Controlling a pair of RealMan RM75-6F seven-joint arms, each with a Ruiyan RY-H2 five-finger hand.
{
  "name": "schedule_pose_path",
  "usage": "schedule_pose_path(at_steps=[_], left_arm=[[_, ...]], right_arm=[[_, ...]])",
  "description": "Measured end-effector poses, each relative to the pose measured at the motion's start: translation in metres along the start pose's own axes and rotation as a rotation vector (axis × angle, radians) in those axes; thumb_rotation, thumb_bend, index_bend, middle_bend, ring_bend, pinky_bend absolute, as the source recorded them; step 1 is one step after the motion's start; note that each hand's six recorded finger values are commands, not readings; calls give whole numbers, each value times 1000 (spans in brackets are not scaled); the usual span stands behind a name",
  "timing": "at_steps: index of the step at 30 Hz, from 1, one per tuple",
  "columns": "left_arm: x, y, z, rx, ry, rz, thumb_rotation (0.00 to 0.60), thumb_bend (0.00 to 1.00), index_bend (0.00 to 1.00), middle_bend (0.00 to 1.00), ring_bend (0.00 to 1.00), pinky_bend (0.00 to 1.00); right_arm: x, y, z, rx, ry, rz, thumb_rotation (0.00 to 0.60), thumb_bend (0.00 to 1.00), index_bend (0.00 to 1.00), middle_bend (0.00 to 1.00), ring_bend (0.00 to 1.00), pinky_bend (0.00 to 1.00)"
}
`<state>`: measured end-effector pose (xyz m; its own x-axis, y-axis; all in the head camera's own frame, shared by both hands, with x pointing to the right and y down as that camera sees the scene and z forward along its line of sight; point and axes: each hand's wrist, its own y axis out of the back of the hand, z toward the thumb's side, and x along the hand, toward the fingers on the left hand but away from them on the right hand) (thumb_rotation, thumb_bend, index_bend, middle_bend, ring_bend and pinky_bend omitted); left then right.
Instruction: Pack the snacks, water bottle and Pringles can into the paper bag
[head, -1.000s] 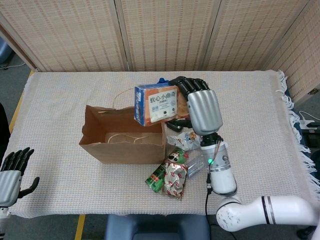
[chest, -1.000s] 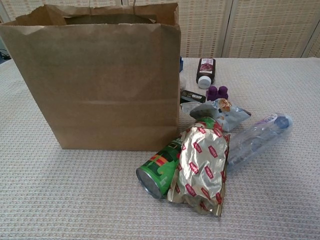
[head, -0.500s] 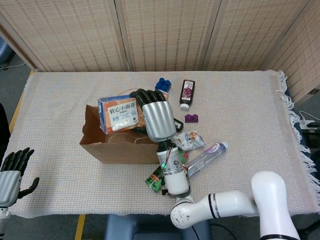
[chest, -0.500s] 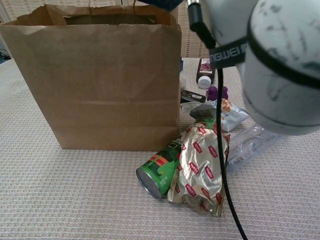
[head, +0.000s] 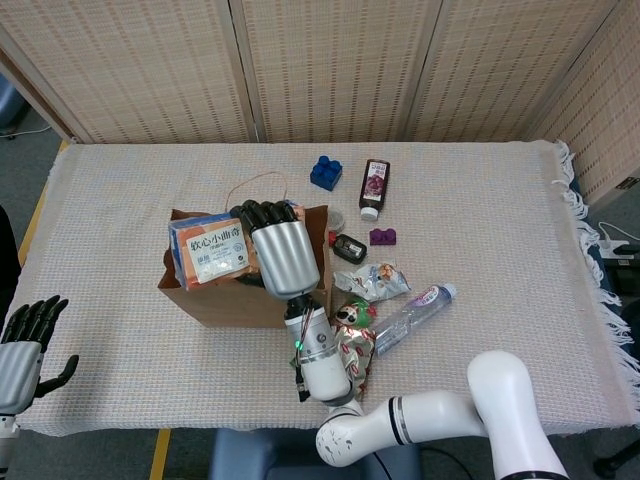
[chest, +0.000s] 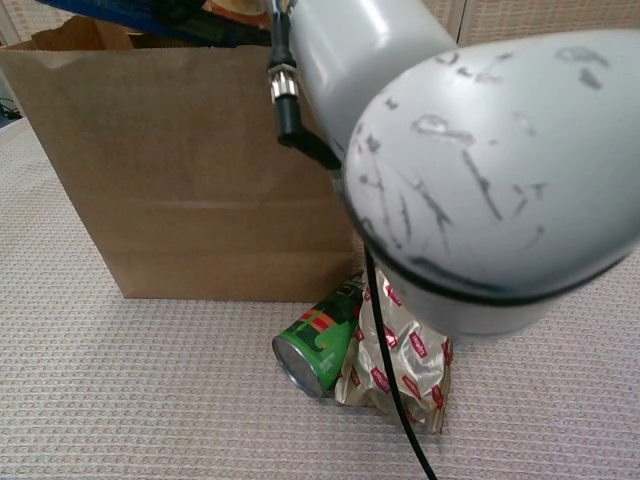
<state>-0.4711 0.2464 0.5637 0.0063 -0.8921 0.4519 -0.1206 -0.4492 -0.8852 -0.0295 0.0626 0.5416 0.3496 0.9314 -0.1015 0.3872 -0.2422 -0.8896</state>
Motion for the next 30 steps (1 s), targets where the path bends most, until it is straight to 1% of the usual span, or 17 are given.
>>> schedule_pose_path(at_steps=[1,2,3,4,7,10,19,25,27,30], left_arm=[[0,0,0,0,0,0,600,370,0,0,0,0],[0,0,0,1,1,0,600,370,0,0,0,0],[0,0,0,0,1,0,600,370,0,0,0,0],[0,0,0,0,1,0,600,370,0,0,0,0],[0,0,0,1,2,0,600,370,0,0,0,0],[0,0,0,3,2,0,600,370,0,0,0,0],[0,0,0,4,3,1,600,371,0,0,0,0],[0,0,0,6,3,1,600,371,0,0,0,0],[0,0,0,7,5,1,600,371,0,0,0,0],[0,0,0,7,7,1,600,371,0,0,0,0]], right_arm=[[1,-2,-1,5,-2,18,600,212,156,420,293,459],[2,-3,-2,9,-3,31,600,213,70,341,213,377],[3,-3,-2,14,-3,42,600,213,31,292,165,325],[3,-3,-4,23,-5,53,600,213,1,221,98,245],[3,0,-9,42,-9,68,600,203,0,128,19,138],[2,4,-12,64,-12,71,600,183,0,69,0,84],[3,21,-21,59,-26,58,600,153,0,57,0,78],[6,25,-28,60,-36,64,600,150,0,56,0,77],[7,27,-29,50,-37,64,600,150,0,56,0,77],[9,36,-28,20,-29,56,600,149,0,56,0,77]])
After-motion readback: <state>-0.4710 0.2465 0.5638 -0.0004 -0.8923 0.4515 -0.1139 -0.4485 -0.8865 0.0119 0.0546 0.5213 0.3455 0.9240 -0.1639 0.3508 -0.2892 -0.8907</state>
